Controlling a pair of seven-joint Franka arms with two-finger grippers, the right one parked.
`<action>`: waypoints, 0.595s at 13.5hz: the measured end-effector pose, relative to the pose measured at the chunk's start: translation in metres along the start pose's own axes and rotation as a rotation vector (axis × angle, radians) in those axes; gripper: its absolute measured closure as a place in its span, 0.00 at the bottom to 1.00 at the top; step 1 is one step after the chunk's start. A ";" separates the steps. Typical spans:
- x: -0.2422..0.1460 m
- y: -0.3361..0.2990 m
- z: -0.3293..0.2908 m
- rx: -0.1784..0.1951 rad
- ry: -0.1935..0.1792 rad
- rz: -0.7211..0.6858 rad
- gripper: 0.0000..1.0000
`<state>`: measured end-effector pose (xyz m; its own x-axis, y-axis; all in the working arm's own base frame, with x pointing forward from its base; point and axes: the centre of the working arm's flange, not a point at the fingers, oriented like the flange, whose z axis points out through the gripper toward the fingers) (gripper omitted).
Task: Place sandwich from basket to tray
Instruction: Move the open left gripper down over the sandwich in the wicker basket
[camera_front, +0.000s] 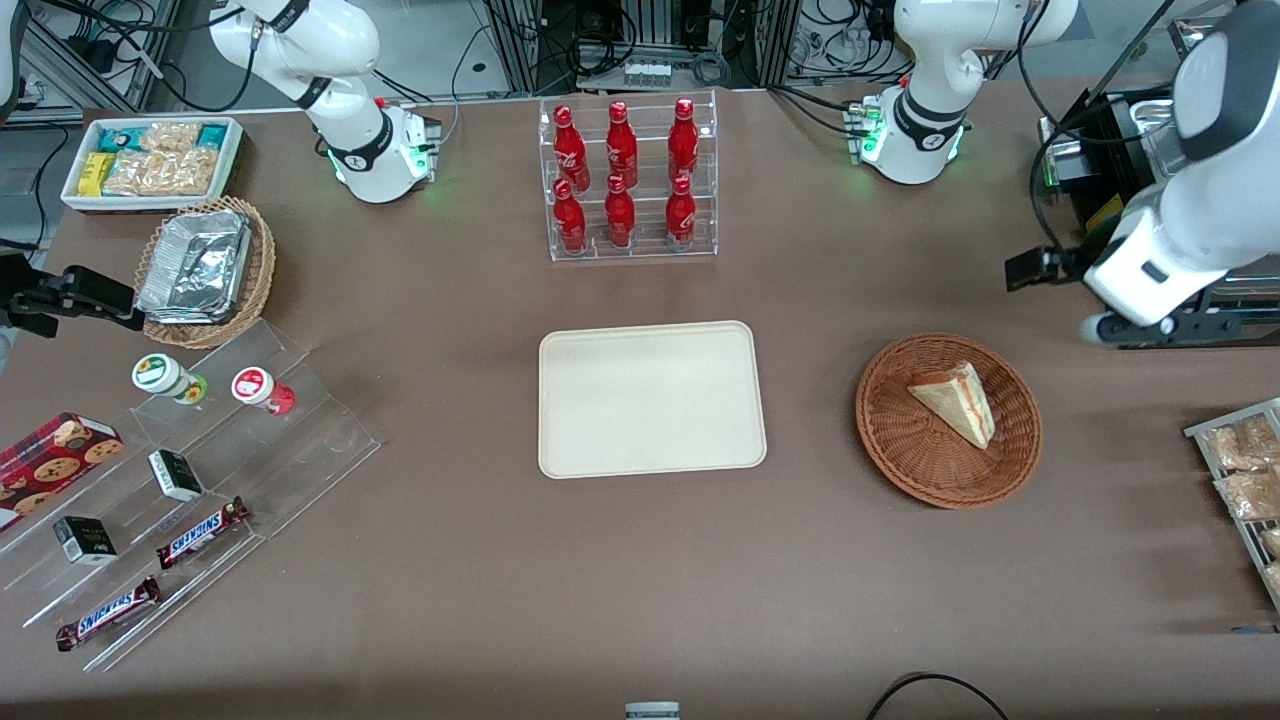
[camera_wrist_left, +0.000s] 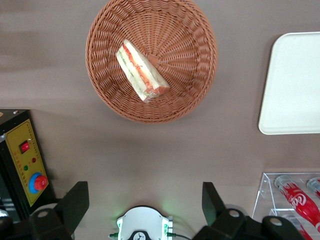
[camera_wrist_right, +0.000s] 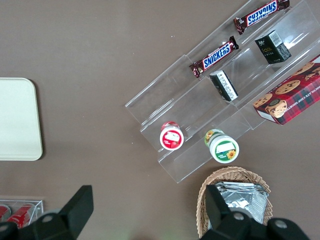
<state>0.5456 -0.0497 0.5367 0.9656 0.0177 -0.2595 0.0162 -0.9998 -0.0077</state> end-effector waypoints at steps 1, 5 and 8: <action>0.005 -0.005 0.014 0.002 -0.002 -0.009 0.00; 0.024 -0.016 0.077 0.011 0.034 -0.030 0.00; 0.030 -0.026 0.114 0.005 0.058 -0.052 0.00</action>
<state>0.5441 -0.0229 0.4191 0.9768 0.0694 -0.2026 0.0659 -0.9975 -0.0244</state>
